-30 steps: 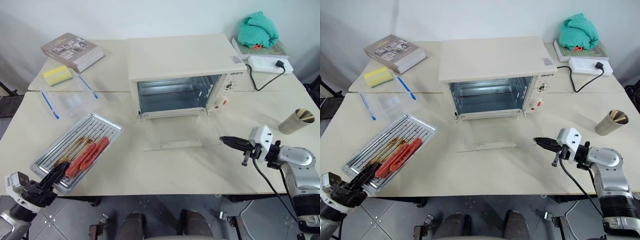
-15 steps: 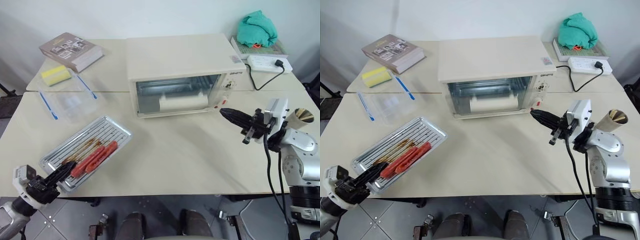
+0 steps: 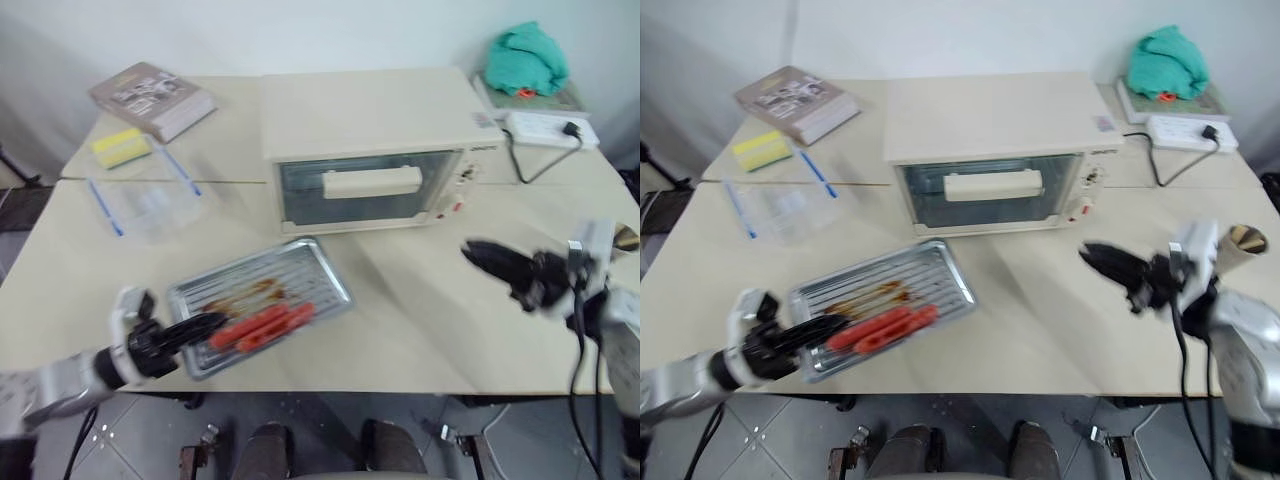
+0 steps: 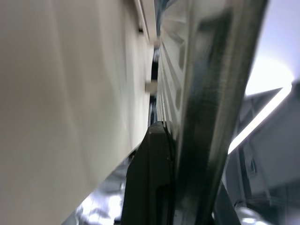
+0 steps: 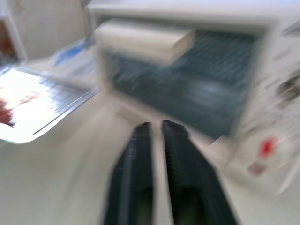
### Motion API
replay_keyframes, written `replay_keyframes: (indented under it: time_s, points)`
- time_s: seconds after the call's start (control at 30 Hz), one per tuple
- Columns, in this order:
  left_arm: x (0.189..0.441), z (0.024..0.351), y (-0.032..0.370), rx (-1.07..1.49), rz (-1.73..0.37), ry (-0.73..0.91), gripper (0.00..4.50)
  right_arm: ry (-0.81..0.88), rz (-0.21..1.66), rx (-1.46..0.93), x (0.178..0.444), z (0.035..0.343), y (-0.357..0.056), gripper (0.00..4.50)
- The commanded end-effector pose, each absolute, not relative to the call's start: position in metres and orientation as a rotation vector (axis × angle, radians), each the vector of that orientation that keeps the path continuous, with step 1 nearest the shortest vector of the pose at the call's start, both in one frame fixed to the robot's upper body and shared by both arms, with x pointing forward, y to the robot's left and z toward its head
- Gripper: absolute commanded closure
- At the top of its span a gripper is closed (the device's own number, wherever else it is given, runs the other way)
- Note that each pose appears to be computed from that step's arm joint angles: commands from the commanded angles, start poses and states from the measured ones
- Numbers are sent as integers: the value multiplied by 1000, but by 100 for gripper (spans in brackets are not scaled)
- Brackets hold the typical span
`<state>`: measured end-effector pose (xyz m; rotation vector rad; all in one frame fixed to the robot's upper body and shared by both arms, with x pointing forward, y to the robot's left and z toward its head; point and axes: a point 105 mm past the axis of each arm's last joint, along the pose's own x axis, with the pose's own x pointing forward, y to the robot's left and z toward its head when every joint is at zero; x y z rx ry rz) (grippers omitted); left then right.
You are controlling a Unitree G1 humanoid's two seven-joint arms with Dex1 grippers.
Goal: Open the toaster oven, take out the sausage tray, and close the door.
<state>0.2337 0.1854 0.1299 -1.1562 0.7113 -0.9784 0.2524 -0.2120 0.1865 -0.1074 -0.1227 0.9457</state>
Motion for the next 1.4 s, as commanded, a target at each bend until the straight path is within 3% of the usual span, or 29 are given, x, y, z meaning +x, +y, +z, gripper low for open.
replay_keyframes:
  time_s: [0.03, 0.27, 0.3, 0.67, 0.9, 1.17, 1.27, 1.4]
  points:
    - [244, 131, 160, -1082, -1085, 770, 450, -135, 952, -146, 222, 192, -211, 261]
    - [266, 125, 114, -951, -1197, 890, 450, -65, 899, -211, 188, 175, -220, 21]
    - [271, 123, 106, -935, -1208, 908, 450, -54, 889, -222, 183, 173, -223, 2]
    - [300, 100, 68, -876, -1107, 994, 450, -48, 826, -232, 167, 174, -218, 2]
    - [295, 91, 74, -814, -1040, 1081, 450, -53, 816, -225, 165, 174, -212, 2]
    - [291, 93, 76, -753, -1011, 1067, 450, -69, 819, -210, 168, 174, -206, 2]
    - [288, 100, 78, -706, -1023, 1039, 385, -73, 821, -210, 170, 173, -206, 0]
    - [288, 110, 83, -656, -1013, 968, 264, -76, 828, -209, 173, 173, -205, 0]
